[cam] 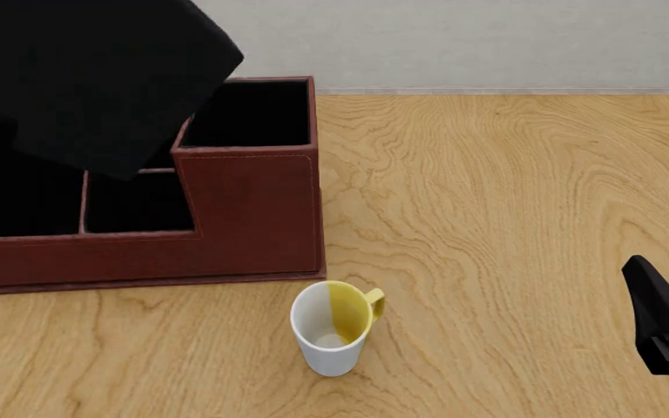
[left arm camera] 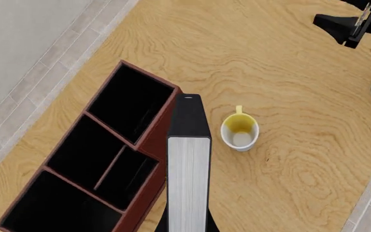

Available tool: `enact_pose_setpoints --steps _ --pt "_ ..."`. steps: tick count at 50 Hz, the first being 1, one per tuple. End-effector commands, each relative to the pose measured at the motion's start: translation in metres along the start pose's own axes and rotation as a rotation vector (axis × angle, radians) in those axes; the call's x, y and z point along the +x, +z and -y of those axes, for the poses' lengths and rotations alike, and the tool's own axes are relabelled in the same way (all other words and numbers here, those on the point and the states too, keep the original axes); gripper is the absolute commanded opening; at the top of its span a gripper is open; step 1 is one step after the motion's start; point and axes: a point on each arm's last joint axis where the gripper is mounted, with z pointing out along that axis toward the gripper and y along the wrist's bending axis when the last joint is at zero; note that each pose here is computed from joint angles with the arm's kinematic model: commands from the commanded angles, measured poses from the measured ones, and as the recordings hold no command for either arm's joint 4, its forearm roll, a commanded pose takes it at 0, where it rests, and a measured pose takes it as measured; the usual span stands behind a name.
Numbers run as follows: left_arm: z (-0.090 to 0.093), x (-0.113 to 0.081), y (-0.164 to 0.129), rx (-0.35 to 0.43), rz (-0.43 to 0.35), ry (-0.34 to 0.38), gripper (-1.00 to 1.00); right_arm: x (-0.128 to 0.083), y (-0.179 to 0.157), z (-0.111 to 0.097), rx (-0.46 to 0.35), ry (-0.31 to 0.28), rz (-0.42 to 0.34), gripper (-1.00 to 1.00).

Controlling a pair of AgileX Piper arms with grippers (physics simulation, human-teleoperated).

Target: Pick up the book and place it in the right compartment of the caddy.

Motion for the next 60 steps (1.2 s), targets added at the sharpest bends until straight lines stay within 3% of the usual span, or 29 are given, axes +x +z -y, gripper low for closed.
enact_pose_setpoints --steps 1,6,16,24,38,45,49,60 --pt "-0.019 -0.041 -0.021 -0.064 0.116 -0.06 -1.0 0.0 0.0 0.0 0.0 0.002 0.0 1.0" --pt "-0.024 -0.051 -0.007 -0.061 0.098 -0.065 -1.0 0.0 0.0 0.0 -0.001 0.002 -0.001 1.0" --pt "-0.049 -0.092 0.023 -0.084 0.067 -0.11 -1.0 0.0 0.0 0.0 -0.001 0.002 -0.001 1.0" --pt "-0.067 -0.11 0.07 -0.083 -0.007 -0.12 -1.0 0.0 0.0 0.0 0.0 0.007 0.0 1.0" --pt "-0.086 -0.102 0.144 -0.057 -0.177 -0.123 -1.0 0.0 0.0 0.0 0.001 0.012 0.0 1.0" --pt "-0.086 -0.1 0.156 -0.045 -0.201 -0.127 -1.0 0.0 0.0 0.0 0.002 0.015 0.001 1.0" --pt "-0.084 -0.09 0.165 -0.027 -0.248 -0.101 -1.0 0.0 0.0 0.0 0.001 0.018 0.0 1.0" --pt "-0.092 -0.08 0.158 -0.05 -0.265 -0.101 -1.0 0.0 0.0 0.0 0.0 0.022 -0.002 1.0"
